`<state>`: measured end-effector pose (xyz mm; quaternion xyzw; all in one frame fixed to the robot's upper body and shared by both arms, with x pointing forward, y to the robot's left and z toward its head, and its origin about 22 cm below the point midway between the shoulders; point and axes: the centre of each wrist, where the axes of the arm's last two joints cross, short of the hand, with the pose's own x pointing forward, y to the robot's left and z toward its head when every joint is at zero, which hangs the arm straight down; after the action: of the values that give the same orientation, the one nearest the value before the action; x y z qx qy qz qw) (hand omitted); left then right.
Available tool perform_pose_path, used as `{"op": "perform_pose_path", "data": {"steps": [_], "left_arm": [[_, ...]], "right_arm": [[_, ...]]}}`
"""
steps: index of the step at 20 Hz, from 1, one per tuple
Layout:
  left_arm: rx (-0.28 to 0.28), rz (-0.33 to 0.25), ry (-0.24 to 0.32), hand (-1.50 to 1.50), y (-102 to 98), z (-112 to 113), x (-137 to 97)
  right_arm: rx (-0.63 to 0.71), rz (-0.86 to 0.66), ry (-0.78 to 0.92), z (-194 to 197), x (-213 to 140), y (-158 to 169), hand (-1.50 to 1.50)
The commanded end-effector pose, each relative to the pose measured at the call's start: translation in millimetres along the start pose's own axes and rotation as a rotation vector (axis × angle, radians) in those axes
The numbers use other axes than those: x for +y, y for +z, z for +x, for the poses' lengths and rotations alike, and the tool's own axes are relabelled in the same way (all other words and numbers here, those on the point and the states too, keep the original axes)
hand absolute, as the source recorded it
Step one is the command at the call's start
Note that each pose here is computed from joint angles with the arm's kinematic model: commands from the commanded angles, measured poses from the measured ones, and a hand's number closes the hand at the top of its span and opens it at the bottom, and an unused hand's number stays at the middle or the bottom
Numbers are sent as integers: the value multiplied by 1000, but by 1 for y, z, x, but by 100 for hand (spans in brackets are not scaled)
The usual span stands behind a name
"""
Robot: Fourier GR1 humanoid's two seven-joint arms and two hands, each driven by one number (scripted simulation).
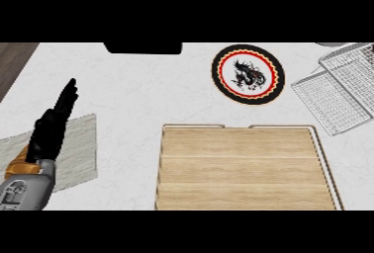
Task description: Pick the can from the tray and place it in the tiered basket
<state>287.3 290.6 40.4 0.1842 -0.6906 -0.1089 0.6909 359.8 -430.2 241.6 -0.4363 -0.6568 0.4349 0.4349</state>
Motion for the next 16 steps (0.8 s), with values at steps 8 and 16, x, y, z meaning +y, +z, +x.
{"op": "perform_pose_path", "data": {"steps": [8,16], "left_arm": [[-8,8,2,0,3,-9,-7],[0,-16,-5,0,7,4,-13]], "right_arm": [[150,241,-191,-44,57,9,-150],[117,37,-440,-50,19,-6,-150]]}}
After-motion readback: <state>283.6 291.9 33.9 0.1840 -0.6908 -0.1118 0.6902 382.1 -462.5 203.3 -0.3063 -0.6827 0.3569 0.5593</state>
